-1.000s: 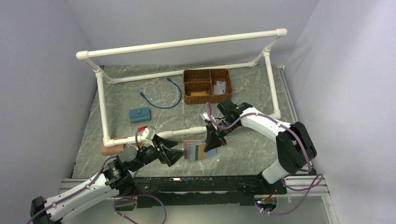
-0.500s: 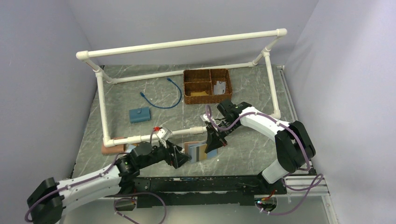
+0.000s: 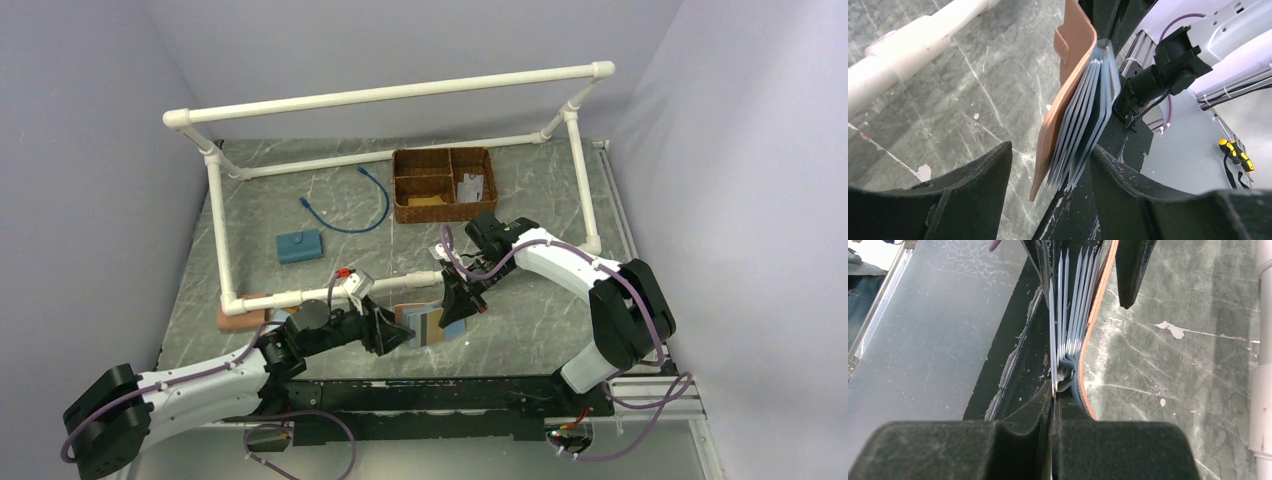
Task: Take the credit cards out of the card holder
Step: Remove the credit card from the card holder.
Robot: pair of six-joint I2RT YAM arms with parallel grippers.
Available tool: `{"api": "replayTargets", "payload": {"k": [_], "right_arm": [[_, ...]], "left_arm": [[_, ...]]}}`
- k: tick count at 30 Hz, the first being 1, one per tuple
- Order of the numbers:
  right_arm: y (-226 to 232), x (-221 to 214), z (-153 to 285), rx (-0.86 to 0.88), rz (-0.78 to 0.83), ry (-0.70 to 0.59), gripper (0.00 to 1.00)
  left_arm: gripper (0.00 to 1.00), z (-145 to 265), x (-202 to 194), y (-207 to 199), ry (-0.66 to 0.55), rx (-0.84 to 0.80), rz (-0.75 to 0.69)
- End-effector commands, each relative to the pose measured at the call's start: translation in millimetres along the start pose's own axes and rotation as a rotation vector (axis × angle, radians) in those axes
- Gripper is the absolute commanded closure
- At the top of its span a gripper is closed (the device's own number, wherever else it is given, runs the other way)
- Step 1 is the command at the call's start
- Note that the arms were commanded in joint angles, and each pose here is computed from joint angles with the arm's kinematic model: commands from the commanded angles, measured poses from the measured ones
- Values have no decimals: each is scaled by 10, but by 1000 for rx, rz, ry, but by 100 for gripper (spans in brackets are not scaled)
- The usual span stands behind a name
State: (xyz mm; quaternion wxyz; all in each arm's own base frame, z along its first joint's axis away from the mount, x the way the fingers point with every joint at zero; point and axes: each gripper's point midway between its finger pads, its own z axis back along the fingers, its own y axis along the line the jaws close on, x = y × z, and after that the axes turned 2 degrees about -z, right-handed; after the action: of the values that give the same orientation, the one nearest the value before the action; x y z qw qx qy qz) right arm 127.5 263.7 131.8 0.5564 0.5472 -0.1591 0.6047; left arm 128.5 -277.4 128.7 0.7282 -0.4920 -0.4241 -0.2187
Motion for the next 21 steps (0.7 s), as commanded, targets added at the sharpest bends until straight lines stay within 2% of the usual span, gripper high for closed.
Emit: {"api": "replayTargets", "payload": {"k": [1, 5, 8, 10, 13, 14, 21], "right_arm": [[7, 215, 9, 20, 77, -56, 100], [2, 207, 7, 19, 74, -54, 100], [-2, 200, 3, 21, 71, -54, 100], [-3, 201, 4, 19, 73, -52, 100], [-9, 202, 10, 16, 73, -49, 100], [-12, 200, 15, 15, 71, -48, 100], [-37, 186, 39, 3, 70, -44, 100]], "left_arm": [[39, -15, 303, -236, -86, -83, -21], [43, -48, 338, -306, -75, -109, -20], [53, -70, 342, -347, -65, -130, -18], [67, -72, 346, -366, -65, -139, -14], [96, -50, 352, -383, -68, -145, -11], [100, -34, 356, -390, -72, -148, -9], [100, 168, 365, -463, -123, -194, -13]]}}
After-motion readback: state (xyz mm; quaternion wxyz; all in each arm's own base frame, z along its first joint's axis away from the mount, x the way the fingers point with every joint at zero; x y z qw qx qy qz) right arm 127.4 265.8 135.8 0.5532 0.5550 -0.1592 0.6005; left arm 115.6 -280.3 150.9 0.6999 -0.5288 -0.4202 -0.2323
